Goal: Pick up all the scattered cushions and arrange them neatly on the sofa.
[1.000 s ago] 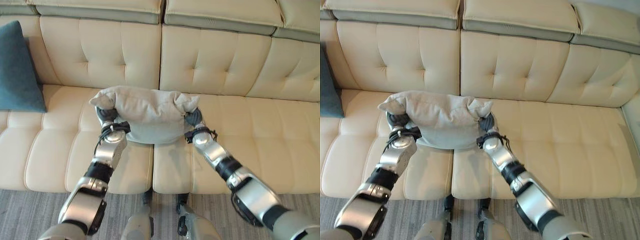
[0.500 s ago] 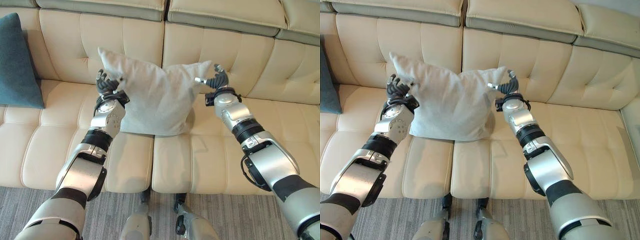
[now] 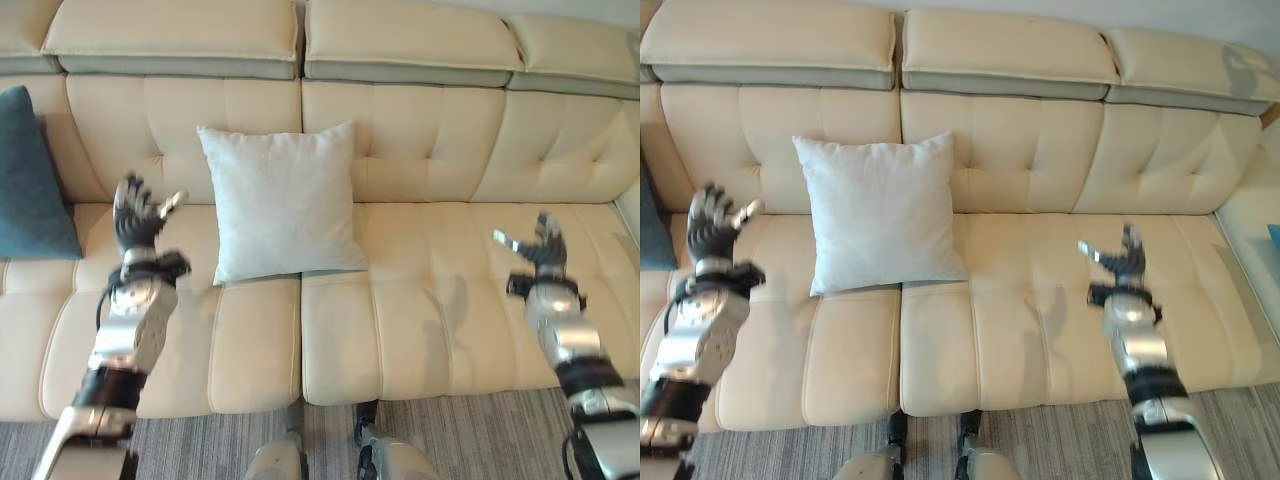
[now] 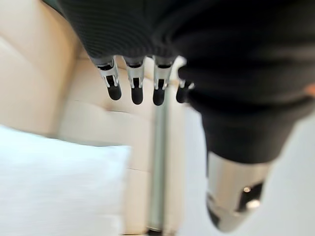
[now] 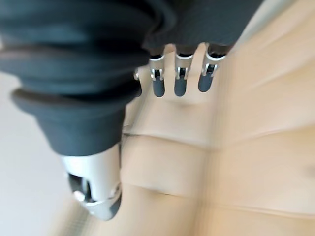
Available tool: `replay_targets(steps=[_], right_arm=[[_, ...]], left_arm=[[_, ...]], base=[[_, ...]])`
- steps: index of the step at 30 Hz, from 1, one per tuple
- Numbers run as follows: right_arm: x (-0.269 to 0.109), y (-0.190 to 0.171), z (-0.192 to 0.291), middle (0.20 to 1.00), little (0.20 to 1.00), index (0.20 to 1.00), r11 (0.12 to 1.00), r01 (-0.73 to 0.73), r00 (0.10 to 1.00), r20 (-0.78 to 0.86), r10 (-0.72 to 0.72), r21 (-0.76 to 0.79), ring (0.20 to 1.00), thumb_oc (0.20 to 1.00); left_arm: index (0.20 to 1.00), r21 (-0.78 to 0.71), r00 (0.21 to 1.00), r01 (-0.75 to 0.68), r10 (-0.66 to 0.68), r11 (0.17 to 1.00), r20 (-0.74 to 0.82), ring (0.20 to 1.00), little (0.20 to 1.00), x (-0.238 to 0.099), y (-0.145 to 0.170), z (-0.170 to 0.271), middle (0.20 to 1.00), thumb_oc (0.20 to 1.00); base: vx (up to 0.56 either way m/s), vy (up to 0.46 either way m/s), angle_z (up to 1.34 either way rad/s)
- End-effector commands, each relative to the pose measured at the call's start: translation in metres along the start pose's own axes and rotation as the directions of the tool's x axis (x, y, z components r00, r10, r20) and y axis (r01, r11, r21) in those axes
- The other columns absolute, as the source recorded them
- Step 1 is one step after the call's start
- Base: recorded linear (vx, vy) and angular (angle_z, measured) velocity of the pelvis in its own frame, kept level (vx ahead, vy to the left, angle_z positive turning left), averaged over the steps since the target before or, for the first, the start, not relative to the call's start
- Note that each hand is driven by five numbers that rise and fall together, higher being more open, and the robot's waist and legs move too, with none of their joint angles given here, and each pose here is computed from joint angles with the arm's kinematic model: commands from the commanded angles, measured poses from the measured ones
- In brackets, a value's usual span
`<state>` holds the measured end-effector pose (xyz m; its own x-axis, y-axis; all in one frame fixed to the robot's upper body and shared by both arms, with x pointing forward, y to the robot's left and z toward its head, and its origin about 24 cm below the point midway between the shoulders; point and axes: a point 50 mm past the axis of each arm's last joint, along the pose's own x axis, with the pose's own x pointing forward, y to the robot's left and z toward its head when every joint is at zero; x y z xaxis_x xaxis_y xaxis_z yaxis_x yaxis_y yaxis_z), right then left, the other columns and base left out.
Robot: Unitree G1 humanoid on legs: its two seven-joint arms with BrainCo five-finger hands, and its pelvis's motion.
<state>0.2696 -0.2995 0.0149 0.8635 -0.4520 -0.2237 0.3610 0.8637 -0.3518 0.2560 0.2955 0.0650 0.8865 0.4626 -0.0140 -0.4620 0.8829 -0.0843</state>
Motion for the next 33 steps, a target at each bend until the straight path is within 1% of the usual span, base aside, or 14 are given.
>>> replay_targets(steps=[1, 2, 4, 5, 10, 11, 13, 14, 18, 20, 24, 26, 30, 33], right_arm=[[-0.011, -0.003, -0.034, 1.0, 1.0, 1.0, 0.986, -0.073, 0.994, -0.095, 0.059, -0.153, 1.0, 1.0], [-0.018, -0.006, -0.047, 1.0, 1.0, 1.0, 0.977, -0.097, 0.988, -0.138, 0.071, -0.191, 1.0, 1.0], [-0.029, -0.006, -0.072, 1.0, 1.0, 1.0, 0.97, -0.127, 0.971, -0.227, 0.078, -0.207, 1.0, 1.0], [-0.036, -0.005, -0.09, 1.0, 1.0, 1.0, 0.964, -0.151, 0.951, -0.299, 0.082, -0.217, 1.0, 1.0], [-0.048, 0.009, -0.121, 1.0, 1.0, 1.0, 0.964, -0.188, 0.896, -0.436, 0.09, -0.186, 1.0, 1.0], [-0.051, 0.013, -0.128, 1.0, 1.0, 1.0, 0.959, -0.207, 0.875, -0.474, 0.094, -0.192, 1.0, 1.0], [-0.054, 0.013, -0.133, 1.0, 1.0, 1.0, 0.961, -0.204, 0.864, -0.496, 0.087, -0.186, 1.0, 1.0], [-0.054, 0.014, -0.134, 1.0, 1.0, 1.0, 0.965, -0.195, 0.862, -0.5, 0.083, -0.175, 1.0, 1.0], [-0.054, 0.015, -0.13, 1.0, 1.0, 1.0, 0.977, -0.165, 0.875, -0.477, 0.083, -0.132, 1.0, 1.0], [-0.045, 0.016, -0.118, 1.0, 1.0, 1.0, 0.987, -0.128, 0.9, -0.43, 0.073, -0.1, 1.0, 1.0], [-0.04, 0.016, -0.111, 1.0, 1.0, 1.0, 0.987, -0.124, 0.91, -0.407, 0.071, -0.105, 1.0, 1.0], [-0.039, 0.014, -0.112, 1.0, 1.0, 1.0, 0.987, -0.119, 0.907, -0.416, 0.062, -0.111, 1.0, 1.0], [-0.041, 0.008, -0.116, 1.0, 1.0, 1.0, 0.984, -0.117, 0.903, -0.426, 0.051, -0.131, 1.0, 1.0], [-0.045, 0.012, -0.119, 1.0, 1.0, 1.0, 0.981, -0.139, 0.899, -0.434, 0.068, -0.133, 1.0, 1.0]], left_arm=[[1.0, 0.133, 0.989, 0.084, -0.067, 0.988, -0.13, 1.0, 1.0, -0.015, 0.007, -0.037, 1.0, 1.0], [1.0, 0.163, 0.974, 0.08, -0.043, 0.983, -0.223, 1.0, 1.0, -0.025, 0.017, -0.058, 1.0, 1.0], [1.0, 0.271, 0.94, 0.104, -0.006, 0.957, -0.34, 1.0, 1.0, -0.04, 0.032, -0.085, 1.0, 1.0], [1.0, 0.332, 0.869, 0.102, 0.078, 0.938, -0.488, 1.0, 1.0, -0.058, 0.05, -0.12, 1.0, 1.0], [1.0, 0.428, 0.739, 0.128, 0.202, 0.895, -0.643, 1.0, 1.0, -0.082, 0.064, -0.162, 1.0, 1.0], [1.0, 0.452, 0.695, 0.163, 0.224, 0.877, -0.684, 1.0, 1.0, -0.09, 0.066, -0.172, 1.0, 1.0], [1.0, 0.431, 0.671, 0.164, 0.22, 0.888, -0.708, 1.0, 1.0, -0.096, 0.062, -0.178, 1.0, 1.0], [1.0, 0.425, 0.665, 0.167, 0.217, 0.89, -0.715, 1.0, 1.0, -0.097, 0.061, -0.18, 1.0, 1.0], [1.0, 0.422, 0.696, 0.214, 0.165, 0.881, -0.699, 1.0, 1.0, -0.092, 0.049, -0.178, 1.0, 1.0], [1.0, 0.428, 0.728, 0.196, 0.162, 0.882, -0.666, 1.0, 1.0, -0.082, 0.047, -0.17, 1.0, 1.0], [1.0, 0.444, 0.746, 0.176, 0.175, 0.879, -0.642, 1.0, 1.0, -0.074, 0.051, -0.164, 1.0, 1.0], [1.0, 0.45, 0.741, 0.178, 0.182, 0.875, -0.646, 1.0, 1.0, -0.075, 0.053, -0.165, 1.0, 1.0], [1.0, 0.439, 0.69, 0.189, 0.2, 0.878, -0.696, 1.0, 1.0, -0.095, 0.056, -0.177, 1.0, 1.0], [1.0, 0.451, 0.657, 0.233, 0.203, 0.862, -0.727, 1.0, 1.0, -0.105, 0.057, -0.184, 1.0, 1.0]], base=[[-0.03, -0.03, -0.03], [-0.04, -0.029, -0.07], [-0.06, -0.031, -0.06], [-0.09, -0.033, -0.07], [-0.07, -0.014, -0.14], [-0.06, 0.003, -0.14], [-0.04, 0.01, -0.02], [-0.04, 0.016, -0.02], [-0.06, 0.035, 0.01], [-0.21, 0.083, -0.14], [-0.1, -0.002, -1.35], [-0.04, -0.024, -1.09], [-0.02, -0.097, -1.6], [0.02, -0.376, -1.71]])
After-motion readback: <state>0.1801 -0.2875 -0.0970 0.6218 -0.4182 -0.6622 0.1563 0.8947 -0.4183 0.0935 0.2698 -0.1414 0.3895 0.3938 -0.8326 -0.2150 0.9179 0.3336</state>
